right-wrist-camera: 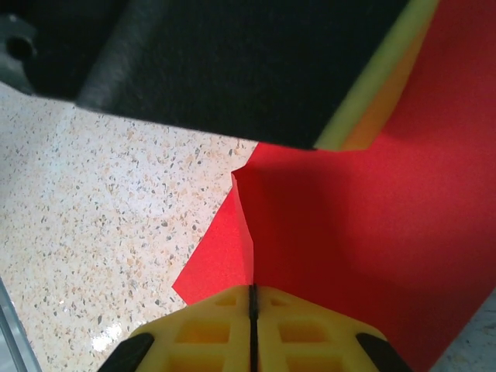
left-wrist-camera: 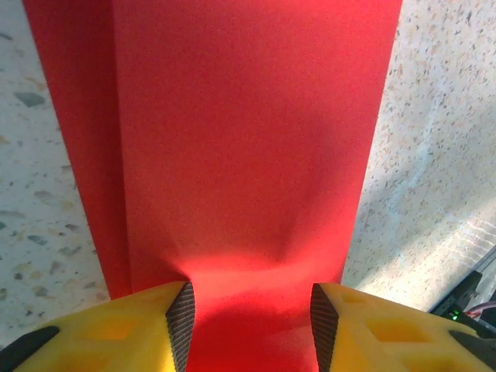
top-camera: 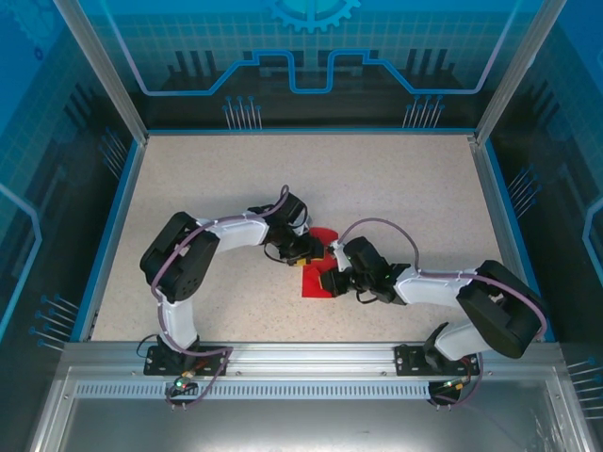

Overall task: Fold a paper plane with a square sheet of paper (pick it up from the middle)
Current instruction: Fold the triangle a second time at the center of the table.

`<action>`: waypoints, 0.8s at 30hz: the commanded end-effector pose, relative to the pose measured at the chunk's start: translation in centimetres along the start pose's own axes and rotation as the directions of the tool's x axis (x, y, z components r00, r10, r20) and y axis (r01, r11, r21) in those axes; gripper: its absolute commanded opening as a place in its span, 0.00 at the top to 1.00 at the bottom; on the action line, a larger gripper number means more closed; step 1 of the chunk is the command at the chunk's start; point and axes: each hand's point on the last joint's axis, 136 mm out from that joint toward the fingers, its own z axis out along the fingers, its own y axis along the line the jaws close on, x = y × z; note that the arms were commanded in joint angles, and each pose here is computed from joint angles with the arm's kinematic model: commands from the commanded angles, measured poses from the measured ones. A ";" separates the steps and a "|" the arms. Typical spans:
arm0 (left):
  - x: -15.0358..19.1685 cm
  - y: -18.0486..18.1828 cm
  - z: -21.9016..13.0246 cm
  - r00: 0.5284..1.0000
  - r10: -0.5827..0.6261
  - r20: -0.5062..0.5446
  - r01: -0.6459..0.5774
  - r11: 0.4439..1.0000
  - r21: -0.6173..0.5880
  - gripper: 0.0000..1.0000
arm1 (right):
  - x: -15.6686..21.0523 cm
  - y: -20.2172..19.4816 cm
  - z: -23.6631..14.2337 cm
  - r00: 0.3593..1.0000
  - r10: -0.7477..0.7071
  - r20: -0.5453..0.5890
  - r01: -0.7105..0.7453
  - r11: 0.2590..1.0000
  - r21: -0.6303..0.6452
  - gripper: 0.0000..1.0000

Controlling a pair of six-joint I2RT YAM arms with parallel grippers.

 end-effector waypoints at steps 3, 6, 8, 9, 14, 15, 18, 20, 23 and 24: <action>-0.4 -1.6 -0.7 0.998 0.058 -0.005 -0.057 0.998 0.023 0.54 | -0.1 0.8 -0.1 1.000 0.001 -0.006 -0.002 0.998 -0.060 0.94; -1.0 -2.5 -1.2 0.997 0.074 0.010 -0.074 0.997 0.034 0.53 | 0.4 1.1 -0.2 1.000 -0.007 -0.017 0.005 0.997 -0.076 0.95; -1.3 -2.7 -1.0 0.997 0.074 0.006 -0.075 0.997 0.036 0.54 | 0.8 1.2 -0.2 1.000 -0.011 -0.025 0.009 0.996 -0.083 0.96; -1.3 -2.8 -0.9 0.997 0.075 0.001 -0.075 0.996 0.040 0.54 | 0.8 1.3 -0.2 1.000 -0.017 -0.025 0.014 0.996 -0.087 0.96; -1.8 -3.2 -0.3 0.997 0.080 -0.015 -0.079 0.995 0.054 0.54 | 1.5 1.3 -0.1 0.999 -0.031 -0.042 0.027 0.995 -0.093 0.97; -1.8 -3.3 -0.1 0.996 0.083 -0.020 -0.082 0.995 0.058 0.54 | 1.6 1.3 -0.1 0.998 -0.035 -0.045 0.030 0.995 -0.093 0.97; -1.7 -3.7 0.4 0.994 0.100 -0.037 -0.098 0.994 0.057 0.54 | 1.9 1.1 0.0 0.998 -0.038 -0.052 0.033 0.996 -0.088 0.98; -1.4 -3.8 1.0 0.992 0.114 -0.055 -0.111 0.992 0.051 0.54 | 2.1 1.1 0.0 0.998 -0.037 -0.056 0.032 0.996 -0.087 0.98; -1.1 -3.4 1.6 0.990 0.117 -0.072 -0.115 0.993 0.040 0.54 | 2.1 1.0 0.0 0.998 -0.033 -0.054 0.028 0.996 -0.083 0.98; -1.1 -3.2 1.8 0.990 0.118 -0.077 -0.116 0.993 0.034 0.54 | 1.6 1.2 -0.1 0.999 -0.040 -0.029 0.038 0.995 -0.091 0.98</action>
